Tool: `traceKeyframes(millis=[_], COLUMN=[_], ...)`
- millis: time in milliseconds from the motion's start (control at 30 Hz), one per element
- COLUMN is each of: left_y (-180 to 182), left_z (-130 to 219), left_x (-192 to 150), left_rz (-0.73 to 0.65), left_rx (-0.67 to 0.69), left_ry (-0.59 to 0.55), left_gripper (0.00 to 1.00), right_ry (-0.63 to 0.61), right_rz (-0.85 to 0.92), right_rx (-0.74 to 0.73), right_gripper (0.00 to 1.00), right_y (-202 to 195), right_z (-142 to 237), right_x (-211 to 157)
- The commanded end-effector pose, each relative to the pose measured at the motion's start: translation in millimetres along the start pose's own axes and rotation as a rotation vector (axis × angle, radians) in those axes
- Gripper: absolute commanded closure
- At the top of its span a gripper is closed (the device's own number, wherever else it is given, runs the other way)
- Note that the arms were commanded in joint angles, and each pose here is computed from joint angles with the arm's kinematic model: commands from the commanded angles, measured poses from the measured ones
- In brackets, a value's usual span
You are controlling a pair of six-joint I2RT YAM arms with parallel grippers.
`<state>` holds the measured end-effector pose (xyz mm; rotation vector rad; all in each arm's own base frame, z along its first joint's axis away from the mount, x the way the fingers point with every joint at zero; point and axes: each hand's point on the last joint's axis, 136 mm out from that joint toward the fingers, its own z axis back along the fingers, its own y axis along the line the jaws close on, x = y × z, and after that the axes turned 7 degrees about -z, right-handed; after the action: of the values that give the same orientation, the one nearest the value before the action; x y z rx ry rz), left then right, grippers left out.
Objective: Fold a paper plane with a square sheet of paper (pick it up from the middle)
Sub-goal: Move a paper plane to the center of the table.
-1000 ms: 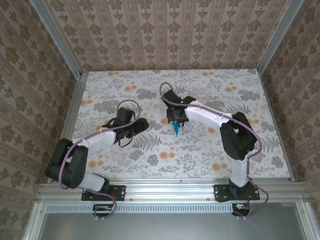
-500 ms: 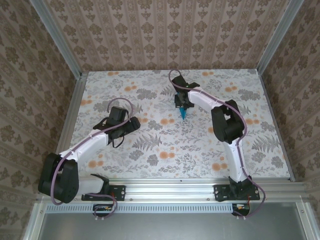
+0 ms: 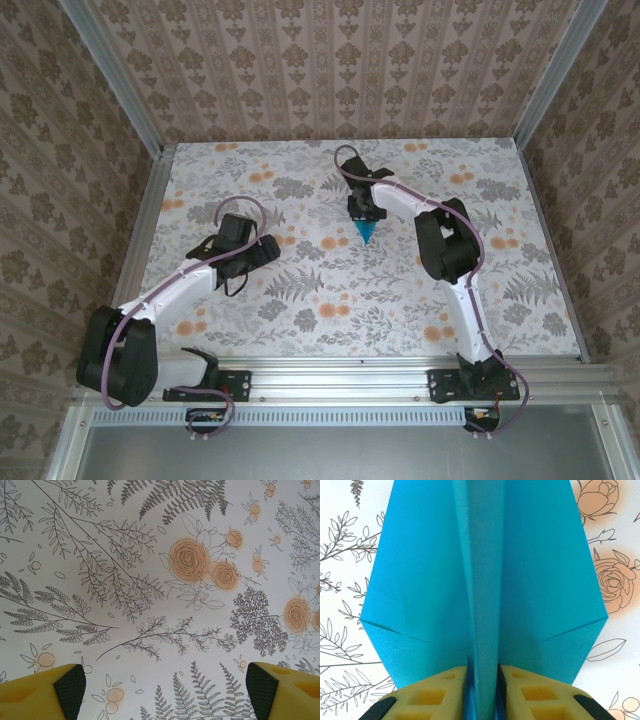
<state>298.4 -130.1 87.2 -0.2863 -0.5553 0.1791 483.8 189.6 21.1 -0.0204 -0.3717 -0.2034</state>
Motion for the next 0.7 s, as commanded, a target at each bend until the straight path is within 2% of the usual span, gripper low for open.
traceKeyframes(millis=[0, 133, 267, 500, 667], left_y=[2, 2, 2, 10, 21], left_z=[1, 3, 9, 34, 55], left_x=[3, 6, 14, 45, 71], left_rz=[-0.009, -0.013, -0.034, -0.083, -0.146], left_rx=[0.015, 0.014, 0.033, 0.119, 0.177], left_ry=[-0.003, -0.007, -0.029, -0.117, -0.217], left_gripper=[0.13, 0.13, 0.13, 0.13, 0.08], right_ry=[0.038, 0.041, -0.026, -0.233, -0.441], right_rz=[0.027, 0.031, 0.025, -0.017, -0.081], right_rx=[-0.029, -0.018, 0.004, 0.042, 0.055], right_gripper=[0.74, 0.73, 0.66, 0.38, 0.19], right_y=[-3, 0, 2, -20, -65], right_z=[-7, 0, 37, 136, 201], right_x=[-9, -5, 16, 49, 56])
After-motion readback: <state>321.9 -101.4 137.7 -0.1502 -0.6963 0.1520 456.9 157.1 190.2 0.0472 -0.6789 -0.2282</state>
